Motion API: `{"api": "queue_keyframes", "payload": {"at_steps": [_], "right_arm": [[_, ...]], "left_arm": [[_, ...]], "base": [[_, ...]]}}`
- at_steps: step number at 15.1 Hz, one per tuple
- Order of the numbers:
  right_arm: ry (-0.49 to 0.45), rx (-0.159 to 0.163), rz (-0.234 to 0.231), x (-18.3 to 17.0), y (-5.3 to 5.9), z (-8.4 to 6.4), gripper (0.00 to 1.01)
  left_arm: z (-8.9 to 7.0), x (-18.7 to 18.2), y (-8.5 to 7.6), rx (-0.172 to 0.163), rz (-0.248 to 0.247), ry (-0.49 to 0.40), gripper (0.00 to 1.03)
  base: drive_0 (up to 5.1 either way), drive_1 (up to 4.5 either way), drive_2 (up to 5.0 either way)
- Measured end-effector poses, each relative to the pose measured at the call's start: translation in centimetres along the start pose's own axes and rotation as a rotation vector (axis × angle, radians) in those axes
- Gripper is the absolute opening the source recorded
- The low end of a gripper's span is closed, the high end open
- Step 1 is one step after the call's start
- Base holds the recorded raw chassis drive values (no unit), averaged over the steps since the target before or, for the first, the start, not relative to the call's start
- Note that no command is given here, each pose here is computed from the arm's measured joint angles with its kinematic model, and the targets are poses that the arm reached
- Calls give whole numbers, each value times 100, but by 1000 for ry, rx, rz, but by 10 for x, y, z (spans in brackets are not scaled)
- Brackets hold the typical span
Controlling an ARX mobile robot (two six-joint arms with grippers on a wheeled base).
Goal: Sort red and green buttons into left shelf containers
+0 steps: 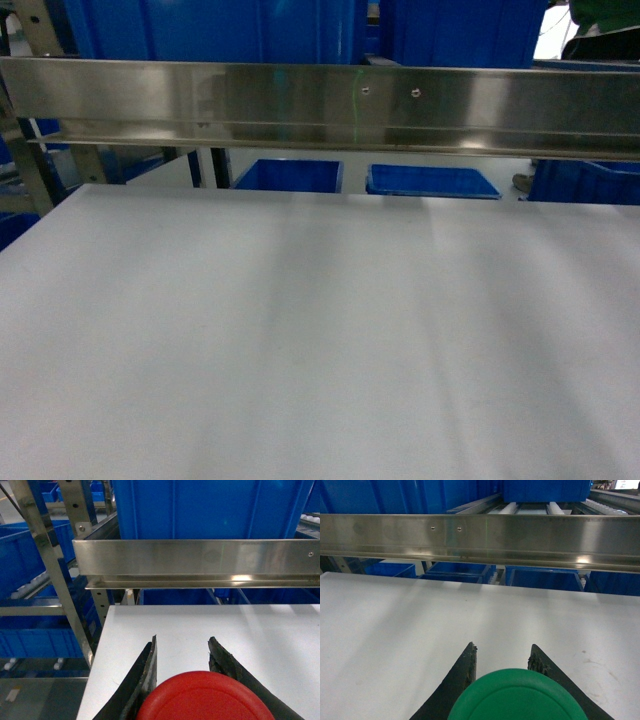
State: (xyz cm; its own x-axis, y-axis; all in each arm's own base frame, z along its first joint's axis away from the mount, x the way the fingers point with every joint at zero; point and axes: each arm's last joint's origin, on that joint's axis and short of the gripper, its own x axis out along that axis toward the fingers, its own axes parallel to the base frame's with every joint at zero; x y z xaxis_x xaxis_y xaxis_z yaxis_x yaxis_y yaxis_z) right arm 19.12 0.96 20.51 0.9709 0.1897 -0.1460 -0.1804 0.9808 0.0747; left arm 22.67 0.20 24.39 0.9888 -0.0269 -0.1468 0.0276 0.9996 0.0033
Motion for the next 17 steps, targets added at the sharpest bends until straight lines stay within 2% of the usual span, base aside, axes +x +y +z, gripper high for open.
{"api": "queue_keyframes", "payload": {"at_steps": [17], "right_arm": [[-4, -1, 0, 0, 0, 0, 28]], "left_arm": [[1, 0, 0, 1, 0, -3, 29]], "base": [[-488, 153, 328]]}}
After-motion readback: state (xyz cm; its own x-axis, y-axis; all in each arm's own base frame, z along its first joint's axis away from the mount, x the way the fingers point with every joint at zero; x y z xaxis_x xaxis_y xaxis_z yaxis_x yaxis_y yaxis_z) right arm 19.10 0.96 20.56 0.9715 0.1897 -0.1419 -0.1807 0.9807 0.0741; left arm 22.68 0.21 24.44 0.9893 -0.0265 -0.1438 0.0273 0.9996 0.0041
